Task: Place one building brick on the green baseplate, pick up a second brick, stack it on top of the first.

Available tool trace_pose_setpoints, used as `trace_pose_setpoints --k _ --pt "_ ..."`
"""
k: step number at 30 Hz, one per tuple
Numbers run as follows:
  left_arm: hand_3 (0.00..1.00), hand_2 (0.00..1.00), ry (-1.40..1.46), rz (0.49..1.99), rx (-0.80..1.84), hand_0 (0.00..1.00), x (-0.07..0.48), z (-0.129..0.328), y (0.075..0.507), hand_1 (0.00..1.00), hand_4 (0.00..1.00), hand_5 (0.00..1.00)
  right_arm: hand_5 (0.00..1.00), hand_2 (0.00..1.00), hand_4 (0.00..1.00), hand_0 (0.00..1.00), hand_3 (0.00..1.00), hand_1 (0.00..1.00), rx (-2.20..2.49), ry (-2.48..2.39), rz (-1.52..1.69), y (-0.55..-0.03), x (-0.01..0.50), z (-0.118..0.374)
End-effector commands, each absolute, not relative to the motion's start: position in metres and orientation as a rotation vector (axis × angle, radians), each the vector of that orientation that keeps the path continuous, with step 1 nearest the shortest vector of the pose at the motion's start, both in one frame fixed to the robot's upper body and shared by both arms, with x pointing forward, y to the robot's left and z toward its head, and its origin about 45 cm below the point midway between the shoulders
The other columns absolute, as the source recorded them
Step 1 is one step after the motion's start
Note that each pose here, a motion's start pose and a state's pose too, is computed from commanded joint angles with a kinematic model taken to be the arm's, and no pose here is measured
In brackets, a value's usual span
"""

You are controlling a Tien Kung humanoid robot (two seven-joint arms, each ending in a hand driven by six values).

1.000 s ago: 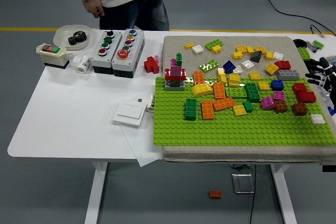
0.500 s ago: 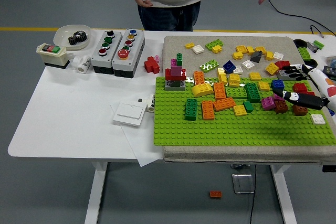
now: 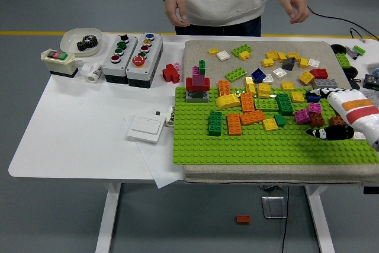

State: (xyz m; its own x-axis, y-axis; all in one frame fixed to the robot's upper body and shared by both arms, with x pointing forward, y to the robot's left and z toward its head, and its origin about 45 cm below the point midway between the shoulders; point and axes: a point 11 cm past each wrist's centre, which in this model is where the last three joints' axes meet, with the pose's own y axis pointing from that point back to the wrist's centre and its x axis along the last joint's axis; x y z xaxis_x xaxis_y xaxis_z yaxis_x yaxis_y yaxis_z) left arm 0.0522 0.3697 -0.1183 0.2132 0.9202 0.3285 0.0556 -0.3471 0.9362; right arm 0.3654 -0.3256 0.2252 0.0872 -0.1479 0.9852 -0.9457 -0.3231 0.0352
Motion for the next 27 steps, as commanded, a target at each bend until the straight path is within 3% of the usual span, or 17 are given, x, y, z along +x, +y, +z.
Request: trace_pose_setpoints --k 9,10,15,16,27 --pt "0.636 0.846 0.937 1.251 1.624 0.852 0.051 -0.118 0.370 0.846 0.759 0.714 0.287 0.735 0.998 0.673 0.783 0.690 1.739 -1.104 1.295 -0.272 0.357 0.230" --pt "0.634 0.844 0.937 1.252 1.624 0.849 0.051 -0.118 0.371 0.843 0.754 0.713 0.321 0.757 0.998 0.722 0.791 0.719 1.752 -1.103 1.287 -0.267 0.356 0.230" --pt "0.634 0.844 0.936 1.247 1.632 0.849 0.049 -0.118 0.372 0.843 0.754 0.713 0.321 0.757 0.998 0.722 0.791 0.719 1.821 -1.085 1.257 -0.227 0.354 0.229" --pt "0.631 0.833 0.936 1.246 1.633 0.843 0.049 -0.118 0.372 0.837 0.745 0.704 0.379 0.757 0.998 0.678 0.801 0.706 1.827 -1.082 1.255 -0.223 0.354 0.229" --pt "0.625 0.829 0.931 1.250 1.644 0.841 0.049 -0.117 0.375 0.833 0.737 0.698 0.383 0.761 0.998 0.640 0.806 0.700 1.913 -1.066 1.113 -0.176 0.365 0.209"
